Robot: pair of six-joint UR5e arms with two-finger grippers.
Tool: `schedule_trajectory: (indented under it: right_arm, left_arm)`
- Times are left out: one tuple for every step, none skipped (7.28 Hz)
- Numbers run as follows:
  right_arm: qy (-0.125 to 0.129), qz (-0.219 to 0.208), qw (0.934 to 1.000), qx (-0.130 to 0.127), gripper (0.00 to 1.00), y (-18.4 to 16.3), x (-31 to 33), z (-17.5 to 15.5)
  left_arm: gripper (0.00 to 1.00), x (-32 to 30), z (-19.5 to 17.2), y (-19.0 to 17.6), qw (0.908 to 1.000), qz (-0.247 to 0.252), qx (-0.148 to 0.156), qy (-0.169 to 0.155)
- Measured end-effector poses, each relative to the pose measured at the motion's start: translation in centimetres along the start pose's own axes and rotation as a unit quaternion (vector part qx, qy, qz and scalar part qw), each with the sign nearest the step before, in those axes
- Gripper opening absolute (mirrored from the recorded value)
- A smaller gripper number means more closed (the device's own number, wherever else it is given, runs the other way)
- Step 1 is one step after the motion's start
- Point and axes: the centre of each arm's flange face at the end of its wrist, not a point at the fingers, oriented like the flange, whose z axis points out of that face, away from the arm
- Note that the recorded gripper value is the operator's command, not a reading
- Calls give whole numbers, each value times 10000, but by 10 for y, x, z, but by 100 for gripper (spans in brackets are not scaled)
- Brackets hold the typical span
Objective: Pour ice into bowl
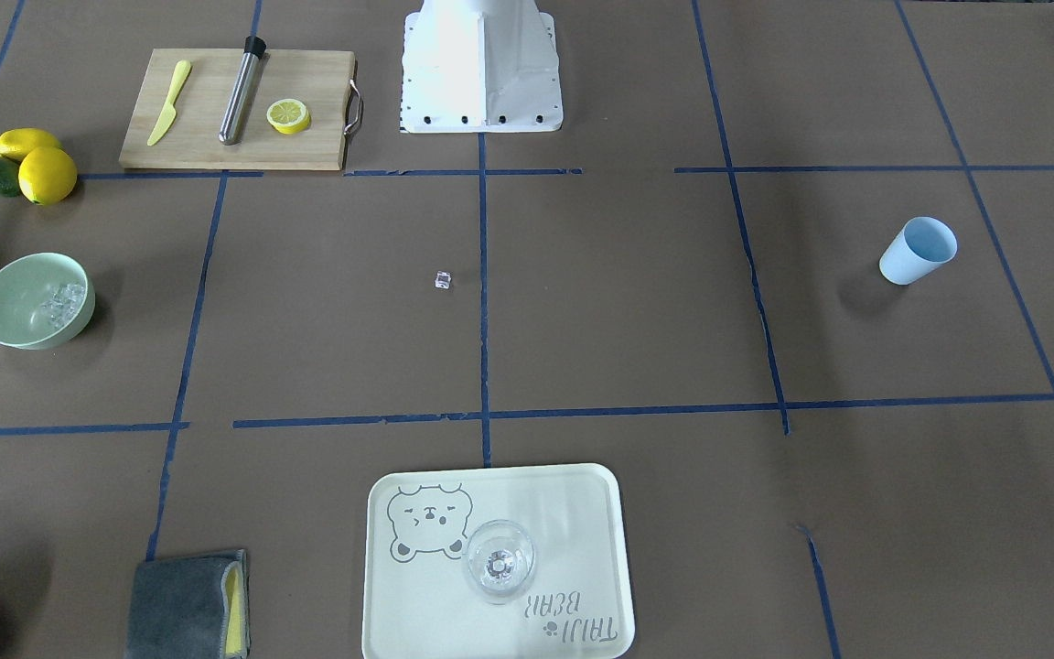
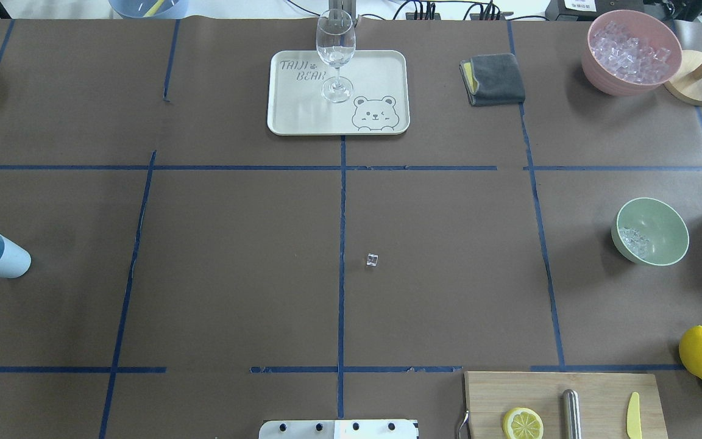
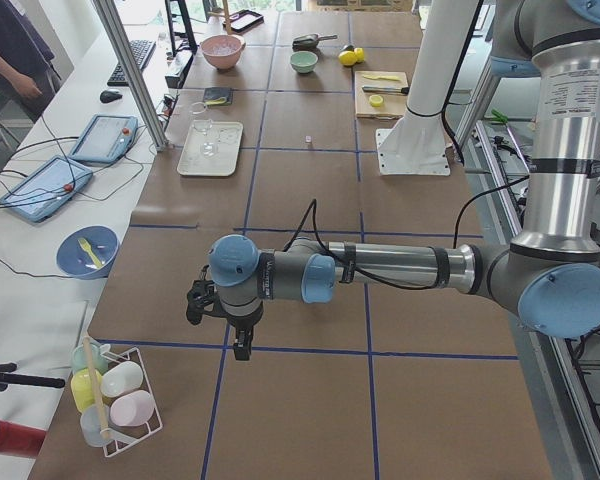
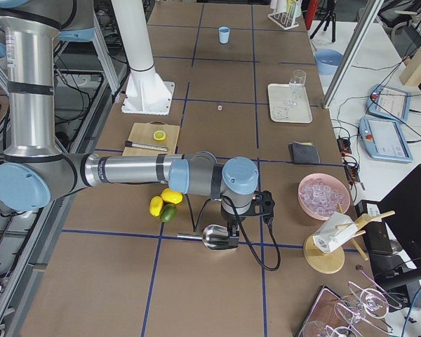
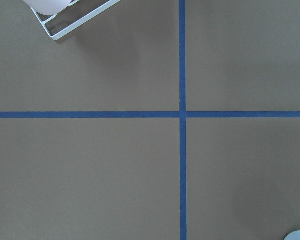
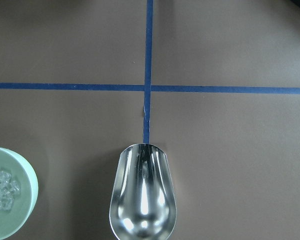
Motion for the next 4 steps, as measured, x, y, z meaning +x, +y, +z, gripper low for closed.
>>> schedule_trajectory:
  right_arm:
    - [1,20,10000,10,100,0,0,0]
    - [2,26,10000,11,100,0,0,0]
    - [1,27,10000,11,100,0,-1,0]
    - [0,28,10000,12,100,0,-1,0]
  left_arm:
    - [100,0,0,0,10000,4,5,0]
    - [100,1,-1,-1,10000,6,8,0]
    - [100,1,-1,-1,10000,6,9,0]
    - [100,1,-1,-1,10000,7,11,0]
